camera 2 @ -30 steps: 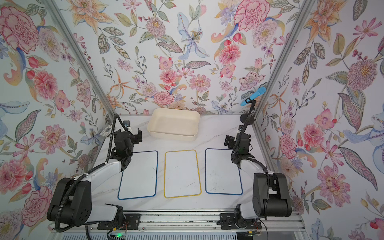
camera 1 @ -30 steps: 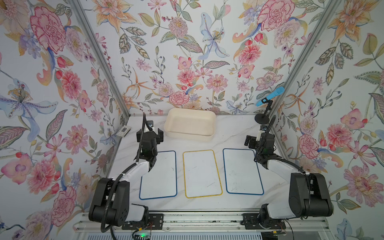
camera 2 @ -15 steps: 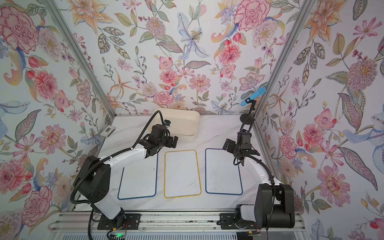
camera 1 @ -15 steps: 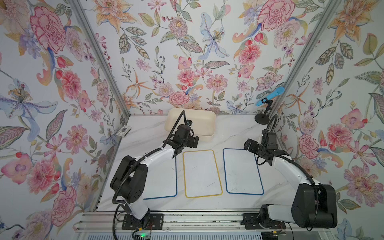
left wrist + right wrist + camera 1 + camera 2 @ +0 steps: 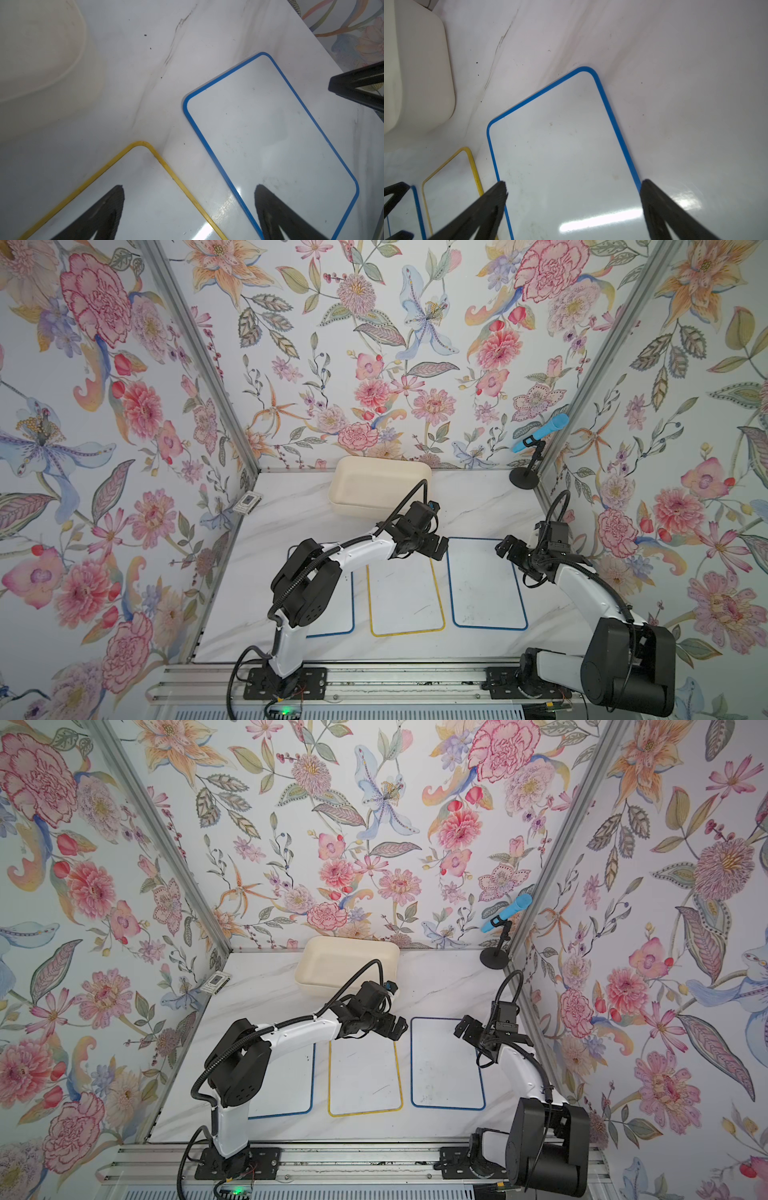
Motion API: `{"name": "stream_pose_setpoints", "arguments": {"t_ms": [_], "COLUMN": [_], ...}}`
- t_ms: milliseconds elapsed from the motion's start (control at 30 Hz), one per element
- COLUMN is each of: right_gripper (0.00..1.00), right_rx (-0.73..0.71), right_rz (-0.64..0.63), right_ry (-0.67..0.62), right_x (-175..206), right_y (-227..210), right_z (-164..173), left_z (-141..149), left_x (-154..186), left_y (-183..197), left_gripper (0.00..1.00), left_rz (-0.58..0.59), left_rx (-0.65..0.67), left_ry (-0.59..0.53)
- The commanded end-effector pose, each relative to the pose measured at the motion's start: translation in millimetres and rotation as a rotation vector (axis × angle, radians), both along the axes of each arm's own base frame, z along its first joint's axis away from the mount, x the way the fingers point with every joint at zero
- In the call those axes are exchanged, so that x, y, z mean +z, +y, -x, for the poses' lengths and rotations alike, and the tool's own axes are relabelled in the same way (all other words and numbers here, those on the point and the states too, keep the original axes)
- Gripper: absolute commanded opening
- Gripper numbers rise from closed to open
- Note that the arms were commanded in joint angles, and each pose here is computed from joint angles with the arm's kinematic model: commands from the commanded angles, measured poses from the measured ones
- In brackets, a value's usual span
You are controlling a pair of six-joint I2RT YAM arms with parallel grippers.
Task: Put the whiteboard into the storage box
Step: Adjust the whiteboard at the center of the board.
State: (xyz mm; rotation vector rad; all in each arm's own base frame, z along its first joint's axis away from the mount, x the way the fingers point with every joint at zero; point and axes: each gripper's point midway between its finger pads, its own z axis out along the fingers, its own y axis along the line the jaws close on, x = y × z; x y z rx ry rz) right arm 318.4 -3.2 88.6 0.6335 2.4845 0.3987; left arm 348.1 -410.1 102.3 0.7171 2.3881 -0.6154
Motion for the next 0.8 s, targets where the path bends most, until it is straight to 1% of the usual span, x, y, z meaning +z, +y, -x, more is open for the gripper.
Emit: {"name": "stream_pose_setpoints", "arguments": {"t_ms": [0,133,333,567,767], "right_gripper": [1.0,1.0,1.0,1.0,1.0], "right_rx": [-0.001,-0.016,-0.041,-0.032,-0.029], "right_rz": [-0.011,0.002,0.036,0.014,0.011], "right_ry": [0.044,0.047,0.057,0.066,0.103], "right_x": [-8.9,-10.2,-9.7,-11.7,-19.7], "right_y": [0.8,-3.9,-12.6,-8.6,-8.2], "right_z": [14.0,20.5,26.9,28.2,30.5], "left_z": [21.6,32.0,41.8,56.0,55.9], "left_x": [-14.1,-20.5,-29.3,-48.8,-50.7], "left_y": [-11.4,-23.6,-29.1,-40.2,-50.9], "left_gripper": [1.0,1.0,0.99,1.0,1.0], "left_rz": [-0.047,-0.058,-0.045,-0.066,-0.057], "left_rx": [-0.015,-0.017,-0.009,-0.041,-0.038], "left_ry": [0.081,0.108,0.159,0.236,0.252]}}
